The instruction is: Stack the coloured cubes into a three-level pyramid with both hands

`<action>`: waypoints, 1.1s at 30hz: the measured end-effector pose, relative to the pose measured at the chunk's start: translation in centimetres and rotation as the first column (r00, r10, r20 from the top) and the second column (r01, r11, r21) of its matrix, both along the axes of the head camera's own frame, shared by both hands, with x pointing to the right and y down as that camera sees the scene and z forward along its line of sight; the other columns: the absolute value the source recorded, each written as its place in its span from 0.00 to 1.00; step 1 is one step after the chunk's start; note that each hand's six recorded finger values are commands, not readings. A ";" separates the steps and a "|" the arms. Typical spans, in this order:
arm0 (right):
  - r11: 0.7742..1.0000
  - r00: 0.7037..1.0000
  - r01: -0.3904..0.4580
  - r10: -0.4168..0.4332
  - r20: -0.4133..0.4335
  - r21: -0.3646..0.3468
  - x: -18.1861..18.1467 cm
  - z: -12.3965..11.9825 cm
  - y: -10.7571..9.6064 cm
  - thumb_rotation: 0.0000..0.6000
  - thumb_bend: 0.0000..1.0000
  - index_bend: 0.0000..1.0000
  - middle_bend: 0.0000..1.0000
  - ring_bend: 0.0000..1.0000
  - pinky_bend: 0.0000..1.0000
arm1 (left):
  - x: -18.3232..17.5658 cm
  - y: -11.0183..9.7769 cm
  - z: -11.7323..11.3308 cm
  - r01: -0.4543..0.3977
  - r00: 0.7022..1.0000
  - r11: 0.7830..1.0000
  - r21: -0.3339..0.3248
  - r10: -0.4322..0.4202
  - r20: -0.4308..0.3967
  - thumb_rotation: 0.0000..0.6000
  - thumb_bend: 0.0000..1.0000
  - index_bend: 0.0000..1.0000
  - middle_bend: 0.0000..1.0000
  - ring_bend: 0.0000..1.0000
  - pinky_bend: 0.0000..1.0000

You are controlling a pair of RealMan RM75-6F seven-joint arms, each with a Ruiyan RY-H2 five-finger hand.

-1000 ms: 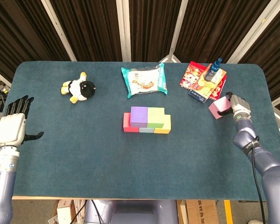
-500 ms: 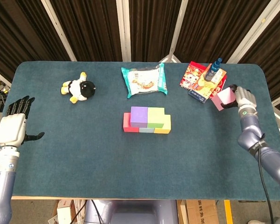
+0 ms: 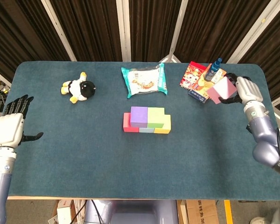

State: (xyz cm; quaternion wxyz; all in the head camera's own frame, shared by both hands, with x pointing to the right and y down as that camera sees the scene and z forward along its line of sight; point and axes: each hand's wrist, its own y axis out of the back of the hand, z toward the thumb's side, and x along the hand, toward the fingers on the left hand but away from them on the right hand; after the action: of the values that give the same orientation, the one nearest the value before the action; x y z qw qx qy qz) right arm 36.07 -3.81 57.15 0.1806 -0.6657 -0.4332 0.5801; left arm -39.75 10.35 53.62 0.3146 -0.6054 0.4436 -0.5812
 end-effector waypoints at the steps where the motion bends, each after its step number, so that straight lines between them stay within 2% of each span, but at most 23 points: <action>1: 0.999 0.999 0.040 -0.040 0.012 0.010 -1.1 -1.0 0.2 1.00 0.31 0.22 0.54 0.56 0.05 | -0.2 0.2 -0.1 0.003 1.000 1.000 -0.003 -0.003 0.001 1.00 0.09 0.00 0.00 0.00 0.00; 3: 0.994 0.994 0.106 -0.107 0.024 0.027 -2.8 -2.6 0.4 1.00 0.31 0.22 0.54 0.56 0.05 | -0.6 0.4 -0.2 0.011 1.000 1.000 -0.009 -0.011 0.005 1.00 0.09 0.00 0.00 0.00 0.00; 7: 0.965 0.966 0.250 -0.254 0.042 0.075 -6.8 -5.9 1.0 1.00 0.31 0.22 0.54 0.55 0.05 | -1.8 1.0 -0.5 0.035 0.999 0.999 -0.023 -0.035 0.010 1.00 0.09 0.00 0.00 0.00 0.00; 13: 0.921 0.920 0.374 -0.384 0.083 0.110 -11.7 -7.9 1.6 1.00 0.31 0.22 0.54 0.55 0.05 | -3.2 1.1 -1.4 0.051 0.998 0.999 -0.012 -0.051 0.021 1.00 0.09 0.00 0.00 0.00 0.00; 23: 0.849 0.841 0.518 -0.528 0.120 0.108 -18.2 -8.4 2.3 1.00 0.31 0.22 0.54 0.54 0.05 | -4.1 1.2 -1.5 0.059 0.998 0.998 -0.032 -0.058 0.024 1.00 0.09 0.00 0.00 0.00 0.00; 33: 0.816 0.800 0.576 -0.574 0.175 0.046 -23.7 -6.4 2.7 1.00 0.31 0.22 0.54 0.54 0.05 | -4.6 1.2 -1.4 0.077 0.997 0.996 -0.035 -0.076 0.021 1.00 0.09 0.00 0.00 0.00 0.00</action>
State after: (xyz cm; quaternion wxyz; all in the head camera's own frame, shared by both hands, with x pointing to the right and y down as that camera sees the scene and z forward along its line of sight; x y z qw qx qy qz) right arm 12.41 -1.08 50.72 0.3046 -0.8163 -0.2226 0.4373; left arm -44.37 11.51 52.22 0.2856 -0.5877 0.4529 -0.6066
